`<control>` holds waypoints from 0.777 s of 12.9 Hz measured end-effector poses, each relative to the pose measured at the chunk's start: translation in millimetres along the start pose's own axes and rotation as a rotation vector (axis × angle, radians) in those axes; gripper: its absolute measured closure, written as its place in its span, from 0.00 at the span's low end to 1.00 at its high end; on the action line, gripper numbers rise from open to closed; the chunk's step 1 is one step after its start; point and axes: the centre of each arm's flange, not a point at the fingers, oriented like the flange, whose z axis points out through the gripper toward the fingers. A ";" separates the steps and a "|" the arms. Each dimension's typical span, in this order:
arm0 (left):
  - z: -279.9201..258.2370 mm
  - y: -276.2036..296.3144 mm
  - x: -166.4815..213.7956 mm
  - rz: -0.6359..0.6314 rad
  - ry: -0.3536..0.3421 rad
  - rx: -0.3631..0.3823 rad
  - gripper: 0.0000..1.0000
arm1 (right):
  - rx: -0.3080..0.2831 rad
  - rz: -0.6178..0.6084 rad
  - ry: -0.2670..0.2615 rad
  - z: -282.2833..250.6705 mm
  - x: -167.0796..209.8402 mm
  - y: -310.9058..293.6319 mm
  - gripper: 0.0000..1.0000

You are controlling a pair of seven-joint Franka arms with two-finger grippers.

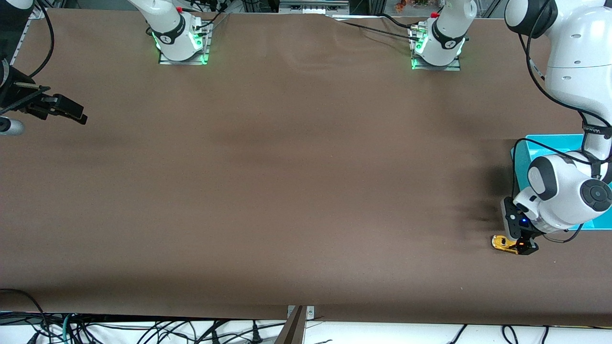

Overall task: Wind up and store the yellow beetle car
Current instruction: 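Close the left gripper on the yellow car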

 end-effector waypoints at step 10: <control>19.2 -6.3 -2.3 -0.003 -0.001 0.014 0.00 | 0.000 -0.004 -0.001 0.0 -0.2 -0.7 0.00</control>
